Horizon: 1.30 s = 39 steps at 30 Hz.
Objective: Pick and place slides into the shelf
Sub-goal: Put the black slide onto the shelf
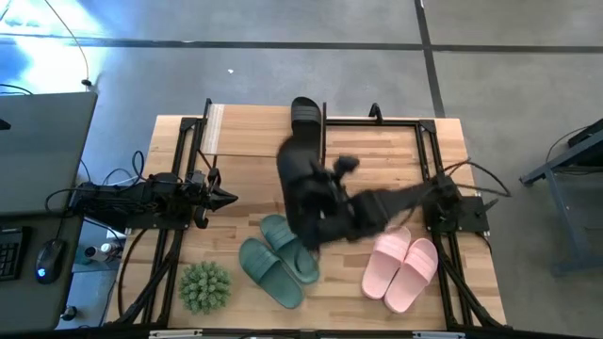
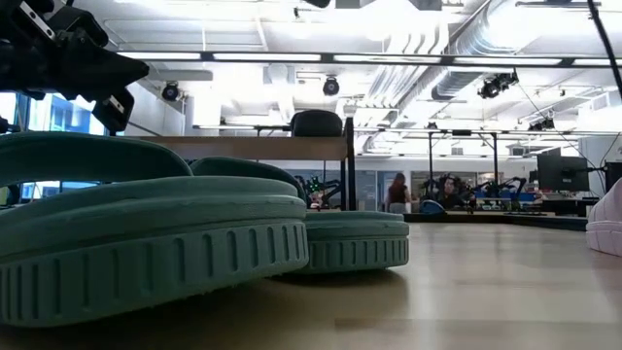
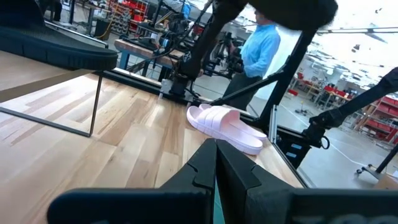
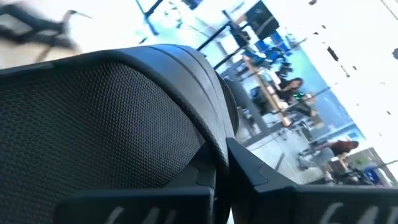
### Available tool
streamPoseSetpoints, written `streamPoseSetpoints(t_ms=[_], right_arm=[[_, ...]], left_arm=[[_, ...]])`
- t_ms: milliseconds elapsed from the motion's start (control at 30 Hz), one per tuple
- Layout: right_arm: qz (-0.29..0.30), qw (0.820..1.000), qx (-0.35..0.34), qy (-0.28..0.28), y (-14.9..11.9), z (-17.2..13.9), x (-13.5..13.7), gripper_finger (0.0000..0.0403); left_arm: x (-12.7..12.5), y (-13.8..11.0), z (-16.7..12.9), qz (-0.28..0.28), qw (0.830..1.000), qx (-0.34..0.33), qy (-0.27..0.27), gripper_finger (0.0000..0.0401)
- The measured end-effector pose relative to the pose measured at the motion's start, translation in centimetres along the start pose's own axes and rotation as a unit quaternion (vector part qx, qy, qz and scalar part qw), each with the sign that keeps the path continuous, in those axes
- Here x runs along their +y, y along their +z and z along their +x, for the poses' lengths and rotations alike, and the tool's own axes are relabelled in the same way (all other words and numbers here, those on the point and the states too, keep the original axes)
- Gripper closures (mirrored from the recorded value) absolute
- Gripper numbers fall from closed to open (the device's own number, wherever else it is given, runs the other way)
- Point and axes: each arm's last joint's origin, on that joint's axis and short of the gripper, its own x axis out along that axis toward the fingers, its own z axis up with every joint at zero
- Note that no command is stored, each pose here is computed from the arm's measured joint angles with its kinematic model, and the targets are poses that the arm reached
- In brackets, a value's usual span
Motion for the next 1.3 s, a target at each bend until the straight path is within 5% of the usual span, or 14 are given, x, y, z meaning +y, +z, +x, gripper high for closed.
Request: streamPoseSetpoints(t_ms=[233,533,833,1300], right_arm=[[-0.018,0.999,-0.021,0.030,2.7,8.4,-2.6,0.0402],[-0.026,0.999,-0.014,0.016,1.9,17.9,-5.0,0.0403],[-0.080,0.996,0.016,0.031,-0.8,26.0,-1.9,0.0403],[-0.079,0.994,0.066,0.034,-2.7,28.7,0.9,0.0403]], left_arm=[[0.0,0.0,0.0,0.000,1.000,-0.001,0.004,0.0400],[0.2,0.2,0.0,0.038,0.998,-0.016,0.036,0.0400],[0.3,0.3,0.0,0.057,0.997,-0.024,0.054,0.0400],[0.3,0.3,0.0,0.057,0.997,-0.024,0.054,0.0400]])
